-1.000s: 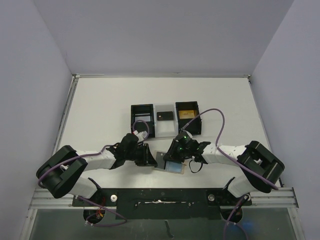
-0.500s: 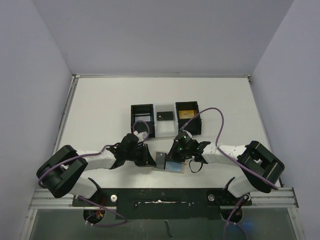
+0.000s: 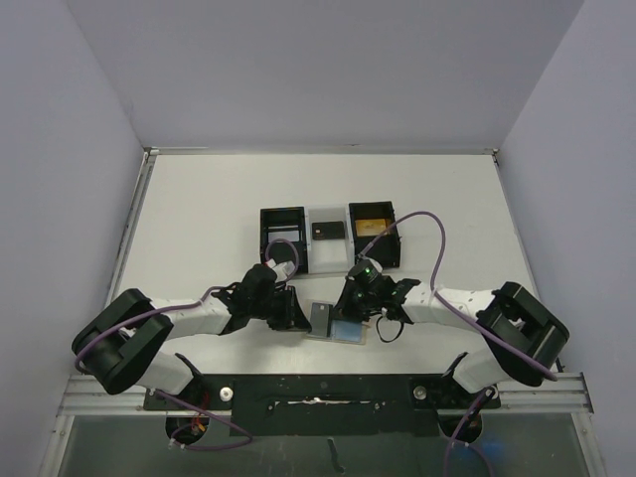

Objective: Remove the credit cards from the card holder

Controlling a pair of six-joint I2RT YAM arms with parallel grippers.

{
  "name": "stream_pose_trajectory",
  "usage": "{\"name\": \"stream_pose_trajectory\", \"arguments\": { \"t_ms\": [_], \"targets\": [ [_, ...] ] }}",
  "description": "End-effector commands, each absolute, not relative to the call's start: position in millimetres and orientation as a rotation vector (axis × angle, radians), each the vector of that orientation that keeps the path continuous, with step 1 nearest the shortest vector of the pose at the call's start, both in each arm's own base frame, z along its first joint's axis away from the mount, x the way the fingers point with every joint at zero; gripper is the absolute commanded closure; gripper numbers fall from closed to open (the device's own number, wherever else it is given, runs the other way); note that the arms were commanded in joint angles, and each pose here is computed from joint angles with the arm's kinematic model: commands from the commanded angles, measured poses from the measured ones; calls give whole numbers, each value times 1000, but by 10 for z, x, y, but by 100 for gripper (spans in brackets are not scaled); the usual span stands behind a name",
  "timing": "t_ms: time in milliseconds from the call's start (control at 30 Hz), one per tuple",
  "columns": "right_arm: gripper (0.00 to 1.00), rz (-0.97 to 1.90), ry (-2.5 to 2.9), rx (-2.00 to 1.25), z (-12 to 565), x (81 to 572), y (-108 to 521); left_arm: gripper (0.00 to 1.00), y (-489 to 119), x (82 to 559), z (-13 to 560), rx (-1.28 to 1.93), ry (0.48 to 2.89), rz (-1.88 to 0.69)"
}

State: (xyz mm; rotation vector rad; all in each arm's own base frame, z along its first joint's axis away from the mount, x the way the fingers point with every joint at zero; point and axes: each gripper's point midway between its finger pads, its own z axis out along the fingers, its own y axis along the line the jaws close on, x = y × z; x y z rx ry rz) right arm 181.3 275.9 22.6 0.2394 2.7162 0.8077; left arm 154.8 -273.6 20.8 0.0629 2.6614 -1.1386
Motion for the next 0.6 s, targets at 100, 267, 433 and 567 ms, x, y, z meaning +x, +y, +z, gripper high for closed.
{"name": "stream_pose_trajectory", "arguments": {
  "t_ms": [100,267,433,567],
  "targets": [
    [100,819,2646,237,440,1918,2754,81,-2731,1648,341,100,2611,-1090],
    [100,831,2655,240,410,1912,2774,72,-2768,1733,481,121,2579,-1078],
    [94,844,2675,222,369,1902,2820,68,-2895,1850,694,167,2525,-1112],
    [86,835,2684,232,349,1902,2815,68,-2987,1877,734,210,2514,-1150]
  ]
}}
